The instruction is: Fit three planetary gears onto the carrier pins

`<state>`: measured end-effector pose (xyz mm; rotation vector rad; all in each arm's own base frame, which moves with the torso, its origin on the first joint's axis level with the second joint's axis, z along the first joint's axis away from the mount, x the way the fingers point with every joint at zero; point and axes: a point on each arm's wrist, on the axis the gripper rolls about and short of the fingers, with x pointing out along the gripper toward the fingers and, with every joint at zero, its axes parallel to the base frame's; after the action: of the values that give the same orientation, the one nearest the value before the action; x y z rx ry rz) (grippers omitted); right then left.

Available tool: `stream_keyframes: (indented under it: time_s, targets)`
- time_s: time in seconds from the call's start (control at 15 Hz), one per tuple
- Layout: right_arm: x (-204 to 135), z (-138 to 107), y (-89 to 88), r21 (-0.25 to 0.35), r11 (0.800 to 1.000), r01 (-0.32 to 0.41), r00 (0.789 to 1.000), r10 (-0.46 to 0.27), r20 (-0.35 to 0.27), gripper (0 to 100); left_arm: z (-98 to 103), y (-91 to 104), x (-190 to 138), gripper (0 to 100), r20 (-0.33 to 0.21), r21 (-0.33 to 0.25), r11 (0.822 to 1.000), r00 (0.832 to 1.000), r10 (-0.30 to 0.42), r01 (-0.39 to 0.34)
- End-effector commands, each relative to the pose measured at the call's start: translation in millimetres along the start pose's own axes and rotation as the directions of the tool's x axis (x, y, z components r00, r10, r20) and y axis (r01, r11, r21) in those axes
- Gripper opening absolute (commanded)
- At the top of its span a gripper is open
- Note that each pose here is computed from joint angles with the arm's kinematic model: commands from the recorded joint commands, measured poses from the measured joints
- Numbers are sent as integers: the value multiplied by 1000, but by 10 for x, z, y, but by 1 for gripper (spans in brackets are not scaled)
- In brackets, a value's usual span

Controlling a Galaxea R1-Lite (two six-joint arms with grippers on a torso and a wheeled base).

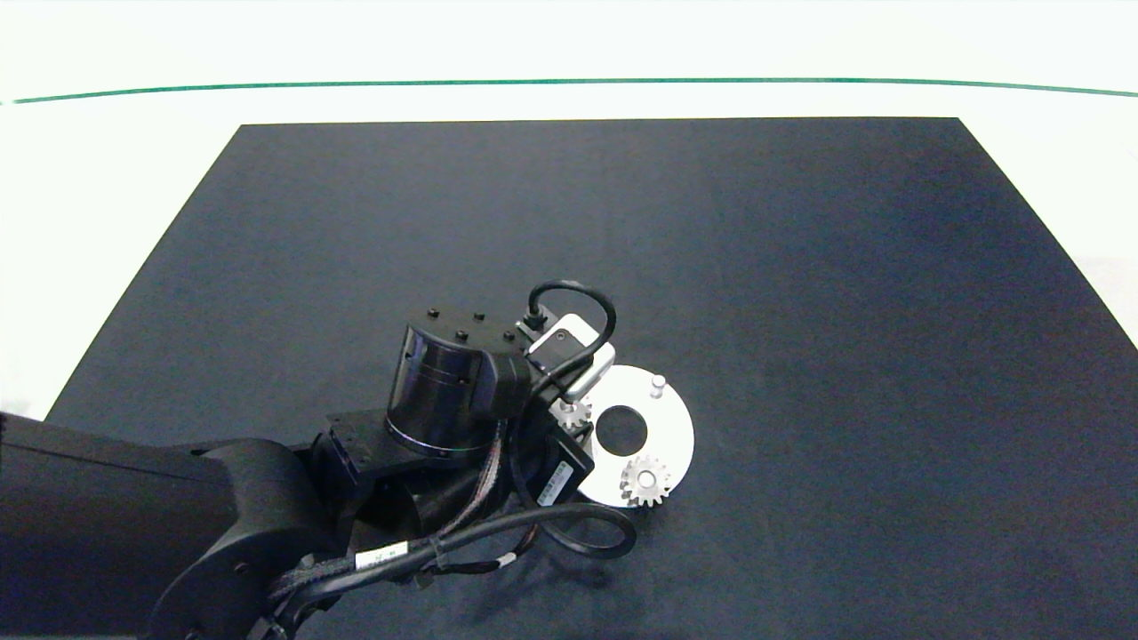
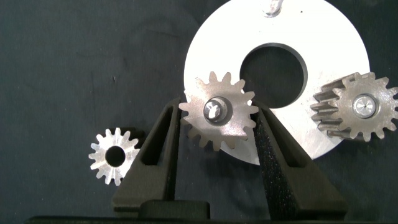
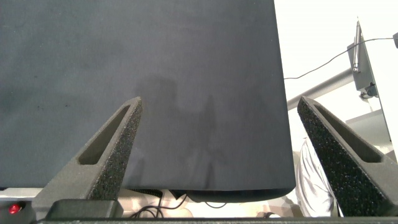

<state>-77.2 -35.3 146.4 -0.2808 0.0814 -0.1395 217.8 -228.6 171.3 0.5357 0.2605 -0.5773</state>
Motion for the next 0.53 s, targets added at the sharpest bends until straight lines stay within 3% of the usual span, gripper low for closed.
stream_keyframes:
  time_s: [0.07, 0.53]
  targets:
    - [0, -10, 2, -3, 1000, 0, 1000, 0, -3, 100, 9, 25, 11, 7, 2, -2, 1000, 1000, 10, -10]
    - [-2, -7, 0, -2, 1000, 2, 1000, -2, -2, 100, -43, 40, 8, 7, -16, 2, 1000, 1000, 13, -13]
